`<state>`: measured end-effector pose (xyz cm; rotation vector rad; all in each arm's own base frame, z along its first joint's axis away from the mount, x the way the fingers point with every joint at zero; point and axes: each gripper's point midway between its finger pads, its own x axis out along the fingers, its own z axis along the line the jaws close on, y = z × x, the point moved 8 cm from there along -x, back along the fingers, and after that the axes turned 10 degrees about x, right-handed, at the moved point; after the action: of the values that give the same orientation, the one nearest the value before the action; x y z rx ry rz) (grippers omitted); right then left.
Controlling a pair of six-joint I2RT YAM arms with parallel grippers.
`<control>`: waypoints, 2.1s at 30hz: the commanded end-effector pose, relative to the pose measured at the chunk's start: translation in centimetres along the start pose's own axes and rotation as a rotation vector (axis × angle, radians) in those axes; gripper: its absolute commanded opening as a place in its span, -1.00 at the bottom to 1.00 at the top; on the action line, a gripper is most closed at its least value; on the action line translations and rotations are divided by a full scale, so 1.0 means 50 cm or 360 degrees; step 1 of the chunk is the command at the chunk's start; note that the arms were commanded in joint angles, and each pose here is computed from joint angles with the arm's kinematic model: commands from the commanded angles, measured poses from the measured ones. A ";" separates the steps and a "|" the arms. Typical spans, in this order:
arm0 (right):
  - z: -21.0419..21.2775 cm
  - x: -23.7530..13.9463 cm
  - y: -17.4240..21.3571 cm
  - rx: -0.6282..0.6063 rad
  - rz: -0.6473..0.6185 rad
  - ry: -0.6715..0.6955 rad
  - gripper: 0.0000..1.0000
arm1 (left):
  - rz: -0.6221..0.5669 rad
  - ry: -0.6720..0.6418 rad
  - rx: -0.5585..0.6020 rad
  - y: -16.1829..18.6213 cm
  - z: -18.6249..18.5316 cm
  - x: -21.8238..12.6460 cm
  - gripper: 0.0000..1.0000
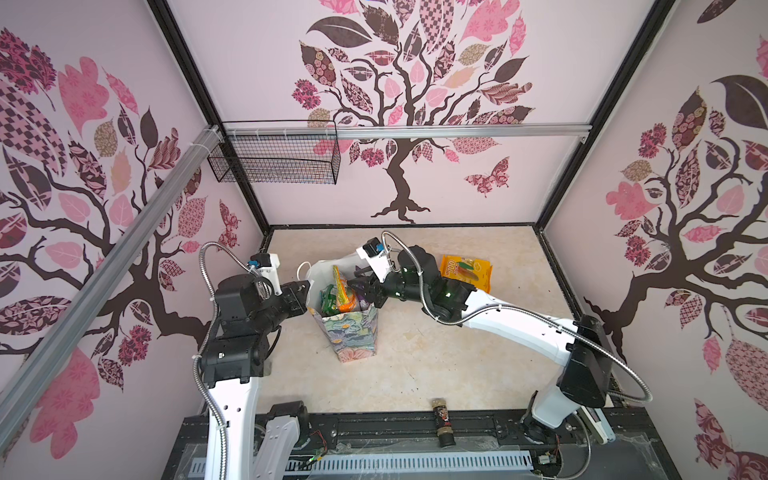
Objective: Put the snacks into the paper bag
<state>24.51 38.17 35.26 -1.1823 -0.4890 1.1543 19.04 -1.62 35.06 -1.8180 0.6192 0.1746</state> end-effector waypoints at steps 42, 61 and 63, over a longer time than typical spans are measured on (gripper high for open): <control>-0.506 -0.280 0.067 0.0552 0.0260 0.1503 0.95 | -0.0015 0.0142 0.0077 -0.012 0.009 0.054 -0.73; -0.251 -0.257 -0.064 0.0344 0.0049 0.1157 0.61 | 0.0009 0.0003 0.0111 -0.003 0.021 0.045 -0.76; -0.188 -0.287 -0.092 0.0320 -0.0038 0.1110 0.38 | 0.0001 0.0003 0.0112 -0.005 0.019 0.041 -0.77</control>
<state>32.16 23.39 31.10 -1.3424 0.2856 0.8501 21.37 -1.52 34.06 -1.7689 0.6402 0.1451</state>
